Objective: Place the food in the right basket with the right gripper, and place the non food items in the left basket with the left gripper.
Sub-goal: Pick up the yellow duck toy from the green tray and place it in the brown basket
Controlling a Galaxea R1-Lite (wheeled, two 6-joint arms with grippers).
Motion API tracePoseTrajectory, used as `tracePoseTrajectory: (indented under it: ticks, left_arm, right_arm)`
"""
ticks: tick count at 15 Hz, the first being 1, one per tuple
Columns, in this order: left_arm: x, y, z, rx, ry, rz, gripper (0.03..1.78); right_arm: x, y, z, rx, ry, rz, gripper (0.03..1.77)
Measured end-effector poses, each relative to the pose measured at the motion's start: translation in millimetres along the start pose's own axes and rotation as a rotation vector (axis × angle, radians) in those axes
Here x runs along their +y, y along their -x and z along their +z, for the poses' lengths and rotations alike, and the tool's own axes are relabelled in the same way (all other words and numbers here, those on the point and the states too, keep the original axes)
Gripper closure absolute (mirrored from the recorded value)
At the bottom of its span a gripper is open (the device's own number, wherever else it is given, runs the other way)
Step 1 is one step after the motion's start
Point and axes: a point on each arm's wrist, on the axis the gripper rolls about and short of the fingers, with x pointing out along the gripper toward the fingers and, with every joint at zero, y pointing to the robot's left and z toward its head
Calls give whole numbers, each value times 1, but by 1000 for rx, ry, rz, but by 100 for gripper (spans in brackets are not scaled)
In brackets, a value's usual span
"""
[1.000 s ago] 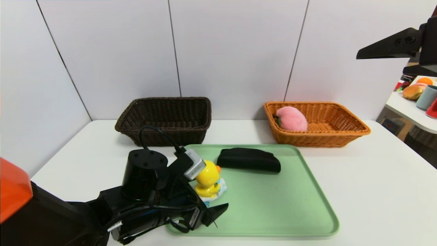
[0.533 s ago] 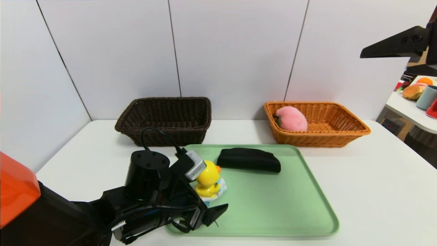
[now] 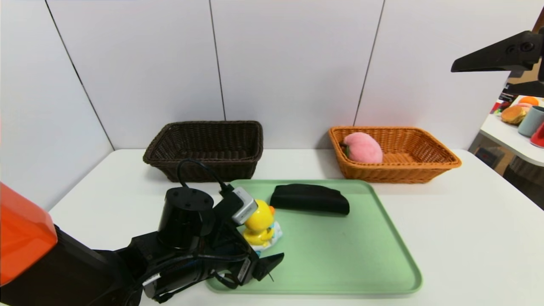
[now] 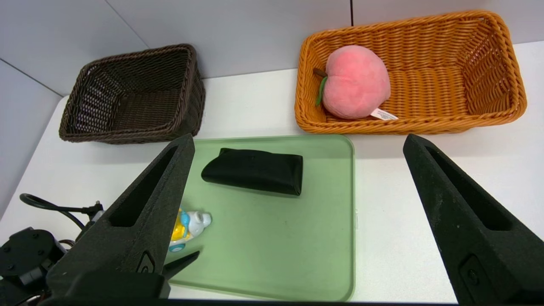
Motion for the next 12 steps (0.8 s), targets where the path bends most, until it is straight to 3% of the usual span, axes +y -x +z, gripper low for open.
tracePoseTrajectory:
  ticks: [12]
  left_arm:
    - [1, -4, 4, -13, -5, 15, 12]
  right_arm:
    - [0, 4, -3, 4, 4, 10, 11]
